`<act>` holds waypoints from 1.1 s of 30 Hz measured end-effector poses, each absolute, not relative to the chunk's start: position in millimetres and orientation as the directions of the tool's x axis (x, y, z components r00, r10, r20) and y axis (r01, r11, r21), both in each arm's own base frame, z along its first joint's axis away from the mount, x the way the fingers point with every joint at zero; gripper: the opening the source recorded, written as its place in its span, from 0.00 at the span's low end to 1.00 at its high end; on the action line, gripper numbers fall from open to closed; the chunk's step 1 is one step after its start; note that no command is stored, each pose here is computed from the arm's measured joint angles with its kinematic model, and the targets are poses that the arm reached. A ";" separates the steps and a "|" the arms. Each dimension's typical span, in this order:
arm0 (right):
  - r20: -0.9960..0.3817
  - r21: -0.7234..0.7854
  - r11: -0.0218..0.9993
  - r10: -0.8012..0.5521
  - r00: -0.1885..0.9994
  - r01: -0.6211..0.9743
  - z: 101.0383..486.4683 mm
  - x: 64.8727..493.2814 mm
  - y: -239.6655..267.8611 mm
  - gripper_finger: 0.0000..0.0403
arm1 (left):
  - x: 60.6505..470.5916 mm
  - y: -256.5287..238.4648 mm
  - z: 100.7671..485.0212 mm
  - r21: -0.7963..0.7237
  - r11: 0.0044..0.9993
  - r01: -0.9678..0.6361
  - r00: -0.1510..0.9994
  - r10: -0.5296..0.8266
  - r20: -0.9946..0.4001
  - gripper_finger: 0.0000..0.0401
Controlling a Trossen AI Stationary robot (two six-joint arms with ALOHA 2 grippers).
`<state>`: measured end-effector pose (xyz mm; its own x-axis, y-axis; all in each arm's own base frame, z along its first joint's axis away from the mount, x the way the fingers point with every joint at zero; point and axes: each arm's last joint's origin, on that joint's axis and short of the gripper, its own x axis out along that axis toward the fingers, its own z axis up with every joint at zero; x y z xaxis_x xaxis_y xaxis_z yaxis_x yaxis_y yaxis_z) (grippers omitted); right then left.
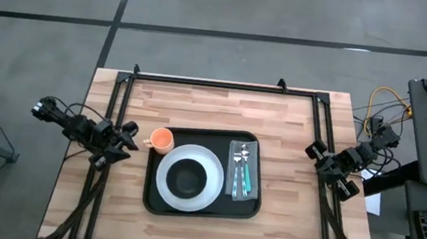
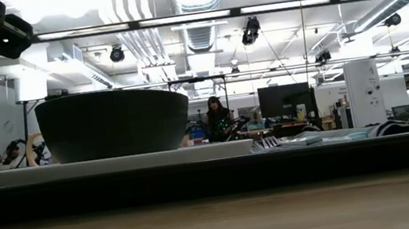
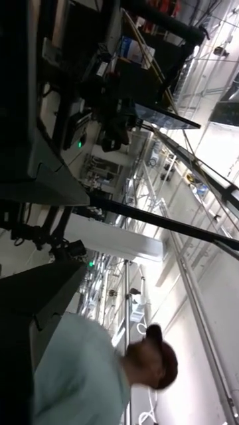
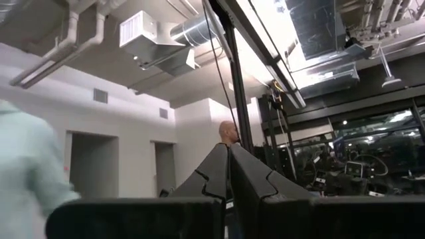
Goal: Set up tray
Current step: Return to Home Position
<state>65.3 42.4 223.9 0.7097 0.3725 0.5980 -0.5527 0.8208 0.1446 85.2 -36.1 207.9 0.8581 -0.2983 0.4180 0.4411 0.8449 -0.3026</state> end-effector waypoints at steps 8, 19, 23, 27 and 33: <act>0.598 0.145 0.821 0.373 0.710 -0.553 223.9 65.3 42.4 0.02 | 91.1 -38.7 203.1 -0.305 0.853 0.424 0.880 -0.309 0.360 0.32; 0.598 0.146 0.820 0.372 0.710 -0.553 223.9 65.3 42.4 0.02 | 100.5 -43.0 194.0 -0.307 0.866 0.394 0.911 -0.323 0.258 0.32; 0.598 0.145 0.821 0.373 0.710 -0.553 223.9 65.3 42.4 0.02 | 104.2 -44.7 189.8 -0.307 0.872 0.382 0.920 -0.328 0.213 0.32; 0.598 0.145 0.821 0.373 0.710 -0.553 223.9 65.3 42.4 0.02 | 107.7 -46.3 185.4 -0.306 0.878 0.369 0.928 -0.331 0.168 0.32; 0.599 0.146 0.820 0.372 0.709 -0.553 224.1 65.2 42.3 0.02 | 112.6 -48.5 178.6 -0.303 0.886 0.350 0.937 -0.335 0.101 0.31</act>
